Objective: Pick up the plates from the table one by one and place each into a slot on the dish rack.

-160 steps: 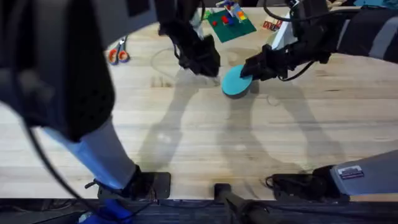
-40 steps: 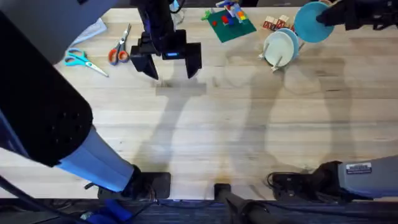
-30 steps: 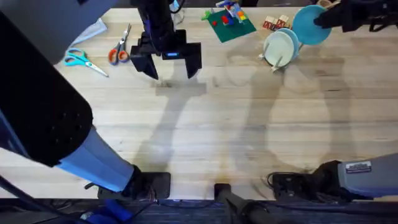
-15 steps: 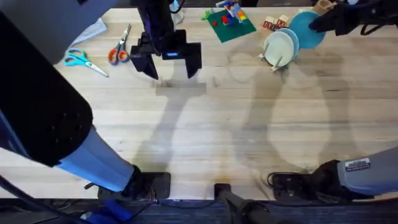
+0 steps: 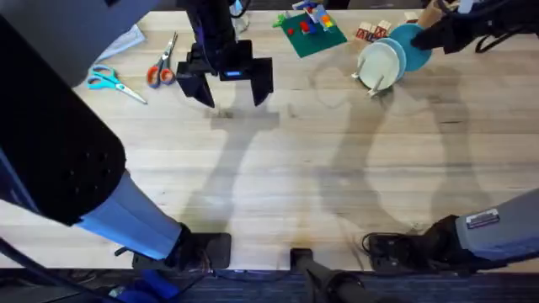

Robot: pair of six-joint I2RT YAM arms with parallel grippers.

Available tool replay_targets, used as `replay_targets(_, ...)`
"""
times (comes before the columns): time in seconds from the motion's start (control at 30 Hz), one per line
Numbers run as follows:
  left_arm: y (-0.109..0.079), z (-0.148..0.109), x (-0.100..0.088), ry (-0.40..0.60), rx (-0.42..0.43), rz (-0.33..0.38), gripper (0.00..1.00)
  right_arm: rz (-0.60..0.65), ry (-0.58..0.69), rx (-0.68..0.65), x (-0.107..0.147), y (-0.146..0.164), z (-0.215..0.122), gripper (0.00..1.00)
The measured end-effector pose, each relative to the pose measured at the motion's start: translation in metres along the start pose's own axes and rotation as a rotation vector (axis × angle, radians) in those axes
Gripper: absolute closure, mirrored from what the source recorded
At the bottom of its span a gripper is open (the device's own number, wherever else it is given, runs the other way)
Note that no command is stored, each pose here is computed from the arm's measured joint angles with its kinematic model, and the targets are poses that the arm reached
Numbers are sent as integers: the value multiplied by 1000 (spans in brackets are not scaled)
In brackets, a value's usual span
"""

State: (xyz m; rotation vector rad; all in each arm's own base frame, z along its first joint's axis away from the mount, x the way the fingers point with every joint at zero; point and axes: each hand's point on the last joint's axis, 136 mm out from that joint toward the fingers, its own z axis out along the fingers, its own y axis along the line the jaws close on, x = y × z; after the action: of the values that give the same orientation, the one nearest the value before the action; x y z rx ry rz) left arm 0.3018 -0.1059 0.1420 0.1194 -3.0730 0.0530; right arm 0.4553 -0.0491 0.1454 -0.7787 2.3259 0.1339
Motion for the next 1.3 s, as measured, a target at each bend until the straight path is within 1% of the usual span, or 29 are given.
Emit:
replay_targets(0.23, 0, 0, 0, 0, 0, 0, 87, 7, 15, -19, 6, 1, 13, 970)
replay_targets(0.27, 0, 0, 0, 0, 0, 0, 87, 5, 18, -24, 7, 1, 19, 962)
replay_targets(0.4, 0, 0, 0, 0, 0, 0, 87, -4, 11, -22, 5, 2, 21, 916)
replay_targets(0.47, 0, 0, 0, 0, 0, 0, 87, -5, 11, -24, 4, 3, 21, 887)
replay_targets(0.53, 0, 0, 0, 0, 0, 0, 89, -6, 10, -23, 4, 3, 21, 828)
replay_targets(0.6, 0, 0, 0, 0, 0, 0, 88, -6, 10, -23, 4, 3, 21, 746)
replay_targets(0.7, 0, 0, 0, 0, 0, 0, 88, -6, 10, -23, 4, 2, 21, 713)
replay_targets(0.8, 0, 0, 0, 0, 0, 0, 88, -6, 9, -23, 3, 2, 21, 710)
replay_targets(0.9, 0, 0, 0, 0, 0, 0, 88, -7, 5, -25, 2, 3, 21, 643)
replay_targets(1.13, 0, 0, 0, 0, 0, 0, 88, -11, -26, -42, -4, 6, 20, 634)
replay_targets(1.23, 0, 0, 0, 0, 0, 0, 88, -22, -46, -28, -11, 5, 9, 635)
replay_targets(1.3, 0, 0, 0, 0, 0, 0, 88, -34, -70, -6, -20, 4, -4, 627)
